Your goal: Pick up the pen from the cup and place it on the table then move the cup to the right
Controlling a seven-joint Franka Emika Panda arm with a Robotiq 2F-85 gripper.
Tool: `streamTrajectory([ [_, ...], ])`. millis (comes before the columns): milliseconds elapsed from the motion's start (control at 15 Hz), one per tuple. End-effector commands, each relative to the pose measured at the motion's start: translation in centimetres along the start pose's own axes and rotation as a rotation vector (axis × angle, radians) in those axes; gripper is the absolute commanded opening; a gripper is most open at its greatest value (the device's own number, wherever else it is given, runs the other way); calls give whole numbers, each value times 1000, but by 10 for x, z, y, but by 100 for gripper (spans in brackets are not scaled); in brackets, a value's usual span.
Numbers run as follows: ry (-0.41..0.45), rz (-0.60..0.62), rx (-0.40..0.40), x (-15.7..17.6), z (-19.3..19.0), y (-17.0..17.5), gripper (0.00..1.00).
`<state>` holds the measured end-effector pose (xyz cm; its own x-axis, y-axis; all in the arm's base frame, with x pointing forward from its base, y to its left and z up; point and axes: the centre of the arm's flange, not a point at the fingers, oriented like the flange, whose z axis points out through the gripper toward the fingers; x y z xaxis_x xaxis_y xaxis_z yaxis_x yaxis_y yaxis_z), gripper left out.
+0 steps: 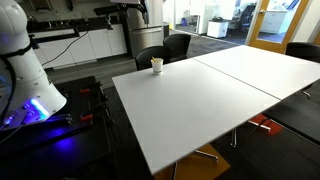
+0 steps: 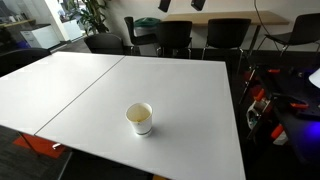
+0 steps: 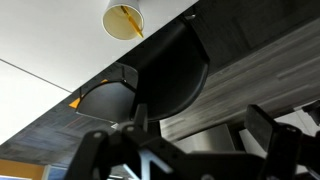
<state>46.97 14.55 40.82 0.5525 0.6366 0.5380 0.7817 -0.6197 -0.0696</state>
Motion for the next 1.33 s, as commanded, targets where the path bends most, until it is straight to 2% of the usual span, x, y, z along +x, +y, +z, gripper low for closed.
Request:
streamTrajectory([
  [0, -34, -98, 45, 11, 31, 39, 100],
  [200, -83, -99, -4, 7, 51, 62, 100],
  [267, -63, -81, 16, -4, 34, 40, 100],
  [467, -90, -73, 15, -7, 53, 56, 100],
  [733, -87, -78, 14, -2, 53, 56, 100],
  [933, -48, -168, 49, -2, 63, 72, 100],
  [1267, -68, -352, 128, -9, 82, 93, 100],
])
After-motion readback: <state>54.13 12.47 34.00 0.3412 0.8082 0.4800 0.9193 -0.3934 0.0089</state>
